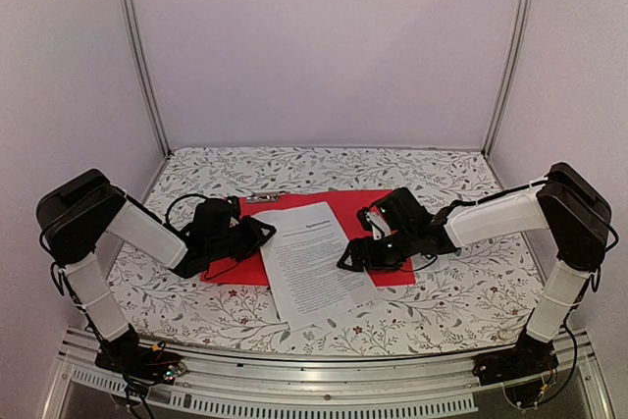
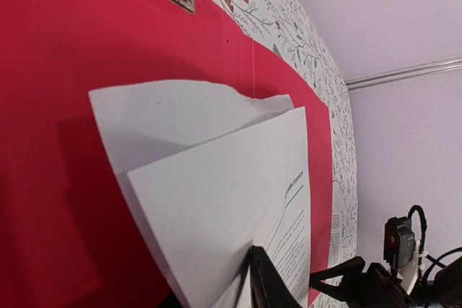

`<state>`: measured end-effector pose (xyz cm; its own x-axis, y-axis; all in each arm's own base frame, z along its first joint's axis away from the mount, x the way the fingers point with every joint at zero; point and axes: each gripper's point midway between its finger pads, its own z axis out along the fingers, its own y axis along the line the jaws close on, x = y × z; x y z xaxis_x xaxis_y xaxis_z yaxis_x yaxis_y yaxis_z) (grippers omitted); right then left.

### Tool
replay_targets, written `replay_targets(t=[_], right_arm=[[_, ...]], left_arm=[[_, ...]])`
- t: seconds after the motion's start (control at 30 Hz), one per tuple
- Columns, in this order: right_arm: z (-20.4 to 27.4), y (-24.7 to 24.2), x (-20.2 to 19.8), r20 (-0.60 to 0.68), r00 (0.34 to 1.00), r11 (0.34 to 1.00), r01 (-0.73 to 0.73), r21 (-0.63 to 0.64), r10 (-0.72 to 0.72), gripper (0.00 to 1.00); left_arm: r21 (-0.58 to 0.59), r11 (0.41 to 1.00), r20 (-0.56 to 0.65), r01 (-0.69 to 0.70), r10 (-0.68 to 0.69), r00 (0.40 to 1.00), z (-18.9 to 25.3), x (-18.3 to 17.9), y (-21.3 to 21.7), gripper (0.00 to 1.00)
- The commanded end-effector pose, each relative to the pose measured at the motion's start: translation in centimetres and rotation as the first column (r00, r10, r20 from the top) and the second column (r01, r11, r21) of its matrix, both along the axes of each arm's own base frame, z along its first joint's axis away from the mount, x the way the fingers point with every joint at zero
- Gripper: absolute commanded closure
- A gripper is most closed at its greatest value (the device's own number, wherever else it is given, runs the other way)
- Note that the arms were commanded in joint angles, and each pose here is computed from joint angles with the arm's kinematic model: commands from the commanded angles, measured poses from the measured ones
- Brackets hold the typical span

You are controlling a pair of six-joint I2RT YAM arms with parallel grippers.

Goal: Put the files into the folder
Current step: Adjust the file at the center of the board.

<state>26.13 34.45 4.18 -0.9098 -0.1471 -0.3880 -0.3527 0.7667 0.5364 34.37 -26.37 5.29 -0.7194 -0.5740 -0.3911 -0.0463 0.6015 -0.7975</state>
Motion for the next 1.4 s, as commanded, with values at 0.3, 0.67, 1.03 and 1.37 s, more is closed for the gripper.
replay_targets(t=[0.3,0.67,1.03,1.37], right_arm=[[0.4,1.8,-0.1,-0.007,1.000,0.999,0.002,0.038,-0.002,0.20],[1.2,1.1,0.6,0.052,0.999,1.000,0.005,-0.011,-0.005,0.19],[5.3,-0.4,-2.3,0.231,0.929,0.948,-0.245,-0.201,0.289,0.11],[6.2,5.1,-9.0,0.313,0.641,0.709,-0.578,-0.404,0.701,0.06]], left_arm=[[-0.001,1.000,-0.004,0.013,-0.013,1.000,-0.3,-0.8,-0.3,0.61],[0.024,1.000,0.033,0.019,-0.020,0.999,0.6,-0.4,-0.2,0.82],[0.120,0.986,0.036,0.120,-0.125,0.992,1.8,0.8,0.2,1.00],[0.194,0.912,-0.089,0.360,-0.350,0.933,1.7,0.4,0.4,1.00]])
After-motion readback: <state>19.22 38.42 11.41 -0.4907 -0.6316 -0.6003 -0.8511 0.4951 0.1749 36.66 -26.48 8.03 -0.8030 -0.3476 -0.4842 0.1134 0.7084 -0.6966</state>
